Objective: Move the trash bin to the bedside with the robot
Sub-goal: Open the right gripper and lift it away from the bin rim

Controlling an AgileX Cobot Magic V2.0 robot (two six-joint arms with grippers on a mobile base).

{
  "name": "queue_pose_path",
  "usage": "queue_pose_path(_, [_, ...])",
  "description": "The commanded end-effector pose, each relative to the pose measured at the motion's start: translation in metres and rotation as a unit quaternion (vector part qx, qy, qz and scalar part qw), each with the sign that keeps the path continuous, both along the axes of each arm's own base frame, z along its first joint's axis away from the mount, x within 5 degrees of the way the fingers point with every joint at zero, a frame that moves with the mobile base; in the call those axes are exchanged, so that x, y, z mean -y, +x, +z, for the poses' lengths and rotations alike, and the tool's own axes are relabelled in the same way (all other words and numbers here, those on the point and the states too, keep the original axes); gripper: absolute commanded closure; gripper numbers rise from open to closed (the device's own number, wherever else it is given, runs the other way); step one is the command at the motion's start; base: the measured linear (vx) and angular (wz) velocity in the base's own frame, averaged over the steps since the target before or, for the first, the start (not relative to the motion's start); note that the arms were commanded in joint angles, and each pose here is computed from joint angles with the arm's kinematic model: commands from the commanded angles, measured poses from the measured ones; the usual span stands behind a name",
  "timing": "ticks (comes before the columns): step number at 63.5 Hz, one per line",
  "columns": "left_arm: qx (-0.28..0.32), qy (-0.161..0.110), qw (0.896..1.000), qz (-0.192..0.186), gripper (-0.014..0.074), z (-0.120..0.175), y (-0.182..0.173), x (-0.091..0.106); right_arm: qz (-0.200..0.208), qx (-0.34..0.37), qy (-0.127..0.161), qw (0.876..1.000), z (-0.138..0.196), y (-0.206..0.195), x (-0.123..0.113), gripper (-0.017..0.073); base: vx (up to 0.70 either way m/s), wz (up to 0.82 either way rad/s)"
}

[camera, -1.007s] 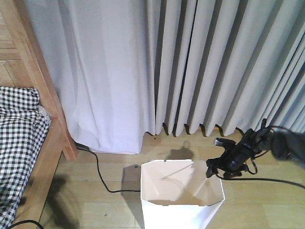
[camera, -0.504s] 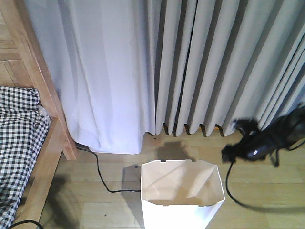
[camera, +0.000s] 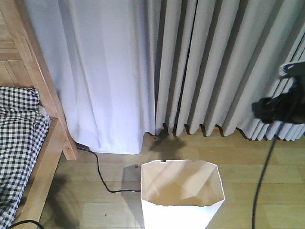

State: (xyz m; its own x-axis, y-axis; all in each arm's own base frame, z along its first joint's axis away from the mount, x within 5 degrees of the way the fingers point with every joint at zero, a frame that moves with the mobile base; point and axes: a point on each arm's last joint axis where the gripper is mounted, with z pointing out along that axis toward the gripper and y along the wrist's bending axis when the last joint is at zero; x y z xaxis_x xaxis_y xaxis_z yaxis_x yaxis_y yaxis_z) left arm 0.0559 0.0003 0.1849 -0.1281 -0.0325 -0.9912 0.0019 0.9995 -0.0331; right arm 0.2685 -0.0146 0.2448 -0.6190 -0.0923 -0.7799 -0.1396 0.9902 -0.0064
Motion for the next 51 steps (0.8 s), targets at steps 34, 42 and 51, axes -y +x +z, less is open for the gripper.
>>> queue_pose_path(34, [0.034, -0.002, 0.999, -0.004, 0.0599, -0.001, 0.001, 0.001, -0.065, 0.335, 0.026, 0.94, 0.047, -0.19, -0.016, -0.0013, 0.0, 0.0])
queue_pose_path(42, [0.034, -0.002, 0.999, -0.004, 0.0599, -0.001, 0.001, 0.001, -0.11, 0.389, 0.045, 0.913, 0.038, -0.205, -0.01, -0.0013, 0.0, 0.0])
queue_pose_path(51, [0.034, -0.001, 0.999, -0.004, 0.0599, -0.001, 0.001, 0.001, -0.09, 0.376, 0.058, 0.921, 0.035, -0.207, -0.015, -0.0013, 0.0, 0.0])
